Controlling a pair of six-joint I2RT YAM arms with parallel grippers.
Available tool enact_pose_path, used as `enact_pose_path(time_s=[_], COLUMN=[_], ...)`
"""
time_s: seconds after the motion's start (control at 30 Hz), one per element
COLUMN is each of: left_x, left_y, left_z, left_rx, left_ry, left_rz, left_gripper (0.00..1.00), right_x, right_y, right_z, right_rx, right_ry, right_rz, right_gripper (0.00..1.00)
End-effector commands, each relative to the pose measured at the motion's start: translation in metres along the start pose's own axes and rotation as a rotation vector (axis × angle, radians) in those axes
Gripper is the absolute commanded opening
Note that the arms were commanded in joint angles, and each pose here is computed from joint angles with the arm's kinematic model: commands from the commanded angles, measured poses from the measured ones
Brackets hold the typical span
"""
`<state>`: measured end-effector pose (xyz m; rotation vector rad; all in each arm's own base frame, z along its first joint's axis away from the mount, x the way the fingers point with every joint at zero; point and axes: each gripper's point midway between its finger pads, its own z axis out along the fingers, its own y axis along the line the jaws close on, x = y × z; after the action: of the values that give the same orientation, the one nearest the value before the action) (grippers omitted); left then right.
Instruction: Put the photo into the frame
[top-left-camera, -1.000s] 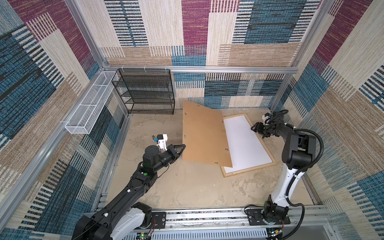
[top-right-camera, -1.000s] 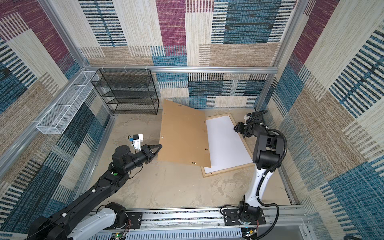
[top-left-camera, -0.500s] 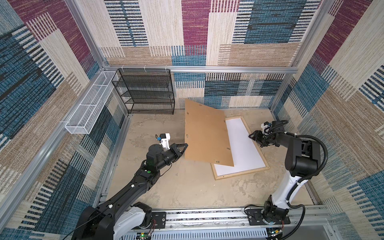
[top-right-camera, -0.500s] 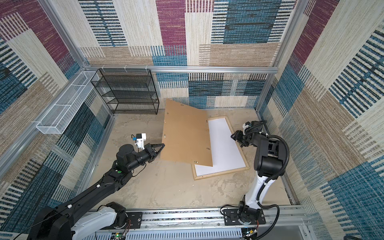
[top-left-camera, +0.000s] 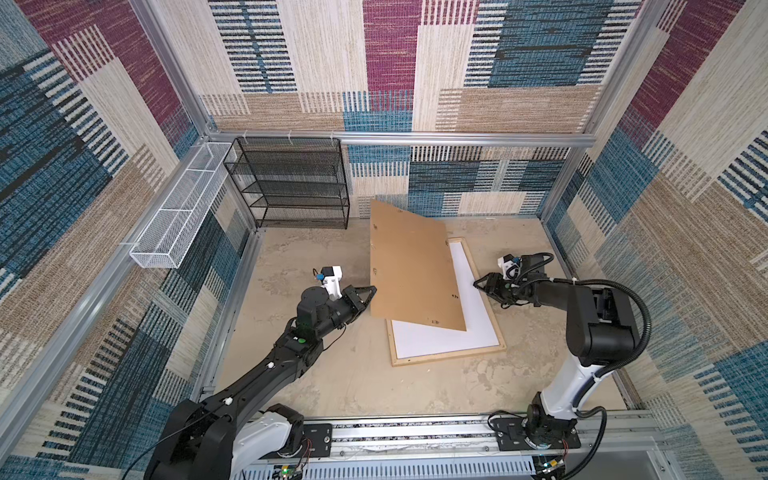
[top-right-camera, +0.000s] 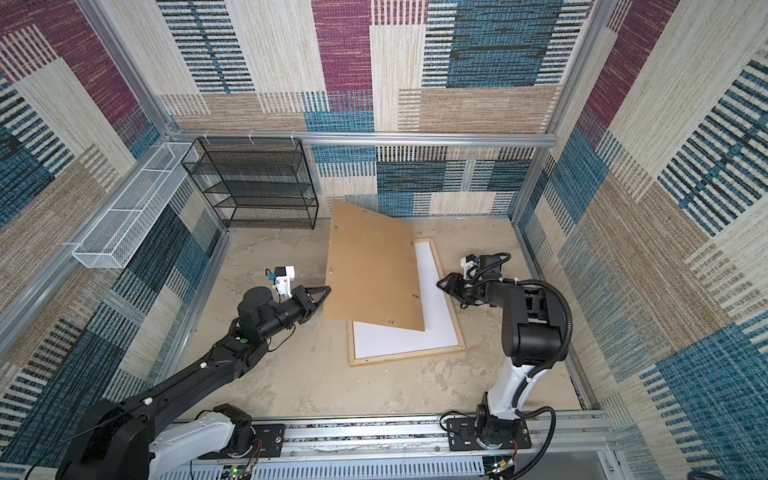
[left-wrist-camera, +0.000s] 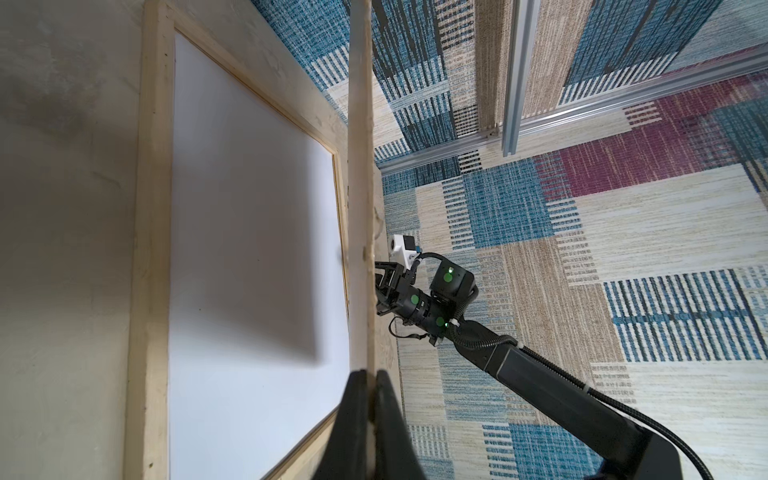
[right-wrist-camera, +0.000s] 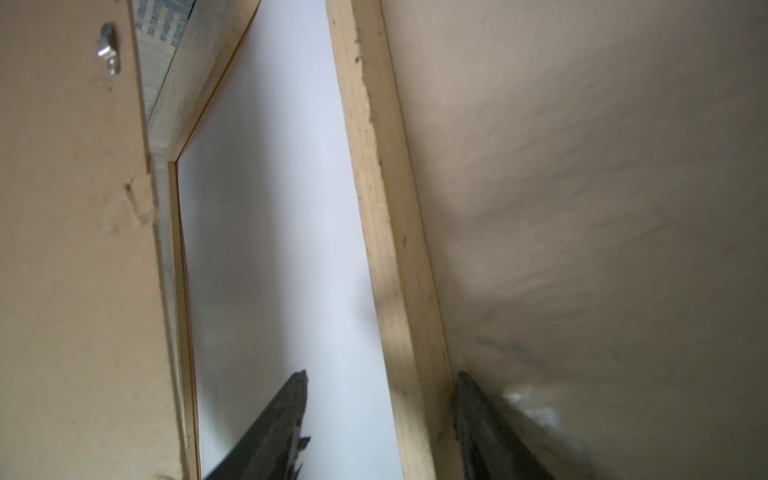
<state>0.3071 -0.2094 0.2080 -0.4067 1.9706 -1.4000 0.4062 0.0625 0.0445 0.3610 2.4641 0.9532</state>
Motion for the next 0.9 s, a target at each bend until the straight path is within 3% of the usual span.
enact_pose_path(time_s=[0.0, 0.57, 0.87], left_x=[-0.010, 0.012, 0.022], left_y=[-0.021, 0.010, 0.017], left_z=[-0.002, -0.037, -0.035], left_rx=[0.109, -0.018, -0.035], left_ry=[-0.057, -0.183, -0.183], left_rz=[0.045, 0.005, -0.060], left_gripper=[0.00, 0.00, 0.00], right_x=[-0.001, 0.010, 0.011], right_y=[0.019, 0.016, 0.018], right_z=[-0.002, 0.001, 0.004], right_rx=[-0.057, -0.045, -0.046], right_ry=[-0.021, -0.026, -0.025], right_rz=[-0.014, -0.005, -0.008], right_gripper=[0.58, 0.58, 0.58])
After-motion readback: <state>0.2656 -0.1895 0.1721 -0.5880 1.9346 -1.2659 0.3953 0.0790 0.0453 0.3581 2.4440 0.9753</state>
